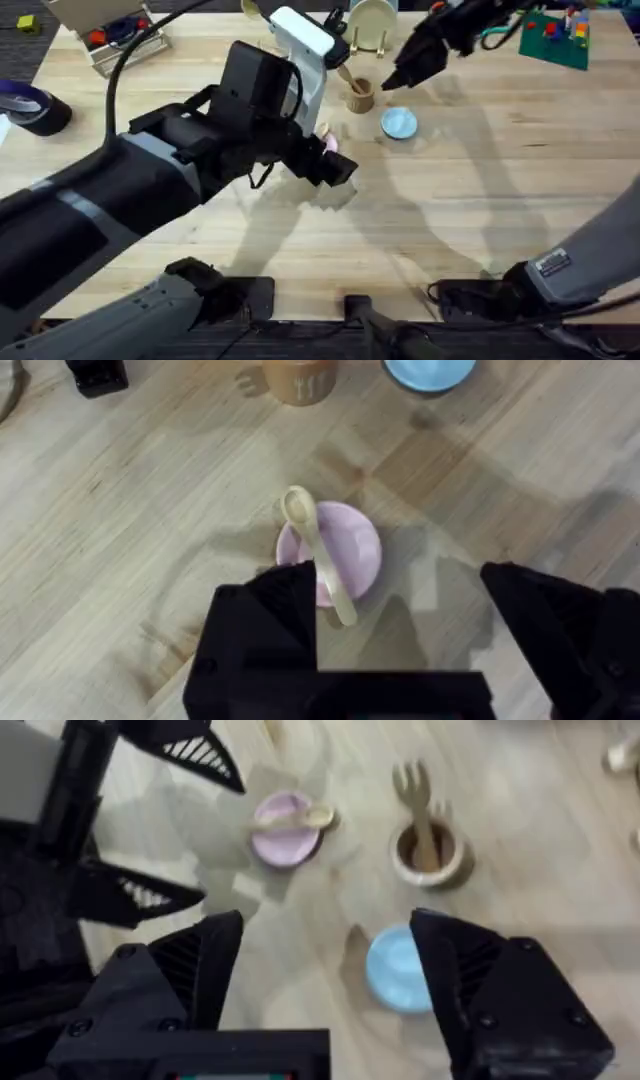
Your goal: Pick up a utensil and set it on the pink plate, then put the other utensil in the container.
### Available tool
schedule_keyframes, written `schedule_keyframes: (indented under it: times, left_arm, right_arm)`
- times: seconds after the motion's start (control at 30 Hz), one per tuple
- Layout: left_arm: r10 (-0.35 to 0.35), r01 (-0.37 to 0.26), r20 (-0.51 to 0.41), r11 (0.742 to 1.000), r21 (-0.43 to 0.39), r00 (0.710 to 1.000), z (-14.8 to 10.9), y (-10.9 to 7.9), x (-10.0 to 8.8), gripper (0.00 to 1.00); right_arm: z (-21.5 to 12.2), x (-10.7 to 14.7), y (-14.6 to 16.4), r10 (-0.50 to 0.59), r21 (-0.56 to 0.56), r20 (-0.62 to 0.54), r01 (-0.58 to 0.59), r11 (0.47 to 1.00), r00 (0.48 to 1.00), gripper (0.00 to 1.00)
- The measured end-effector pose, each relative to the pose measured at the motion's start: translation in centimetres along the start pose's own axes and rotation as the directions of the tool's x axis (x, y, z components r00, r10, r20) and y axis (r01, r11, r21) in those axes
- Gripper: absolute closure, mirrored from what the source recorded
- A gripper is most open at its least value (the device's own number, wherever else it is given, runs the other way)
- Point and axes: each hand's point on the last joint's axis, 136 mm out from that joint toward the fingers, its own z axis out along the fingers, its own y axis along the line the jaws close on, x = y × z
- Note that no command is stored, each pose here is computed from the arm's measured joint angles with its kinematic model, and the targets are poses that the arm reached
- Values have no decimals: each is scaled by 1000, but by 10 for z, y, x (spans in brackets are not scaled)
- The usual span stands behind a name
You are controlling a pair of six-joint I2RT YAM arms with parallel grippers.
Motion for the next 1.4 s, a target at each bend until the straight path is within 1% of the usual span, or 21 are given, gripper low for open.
schedule_keyframes:
  times: [0.23,0.37,0.43,0.57,0.67,0.73,0.83,0.93,1.0,1.07,1.2,1.33,1.4]
  left_arm:
    - [0,0,0,1000,0,1000,0,0,0,8]
    - [0,0,0,1000,0,1000,0,0,0,8]
    - [0,0,0,1000,0,1000,0,0,0,8]
    - [0,0,1,1000,0,1000,0,0,0,8]
    - [1,-1,20,1000,-3,1000,0,1,-5,8]
    - [-13,13,27,1000,-4,1000,0,1,-7,8]
    - [-54,54,44,998,-9,998,-6,3,-10,8]
    - [-69,72,101,997,-22,992,-25,4,-23,8]
    - [-64,70,147,997,-31,987,-44,2,-33,8]
    - [-60,67,176,997,-38,983,-65,-2,-37,8]
    - [-64,78,173,994,-74,983,-105,-9,-27,8]
    - [-66,85,160,990,-113,985,-139,-12,-16,8]
    - [-69,88,151,988,-124,986,-154,-15,-15,8]
  right_arm:
    - [-33,20,22,154,116,-99,-142,983,983,6]
    - [-50,35,30,249,207,-149,-216,954,957,6]
    - [-59,41,35,279,244,-163,-235,941,946,6]
    - [-77,46,50,306,296,-156,-251,922,939,6]
    - [-90,46,61,308,325,-133,-252,911,942,6]
    - [-98,48,69,312,350,-121,-254,902,942,6]
    - [-110,56,81,328,387,-119,-261,884,937,6]
    - [-119,64,92,342,415,-118,-267,870,932,5]
    - [-124,69,99,347,429,-115,-268,862,931,6]
    - [-129,71,105,348,440,-103,-271,856,932,6]
    - [-140,76,118,347,469,-78,-272,840,935,5]
    - [-152,82,131,338,504,-54,-267,821,939,5]
    - [-156,83,136,326,517,-40,-260,816,944,5]
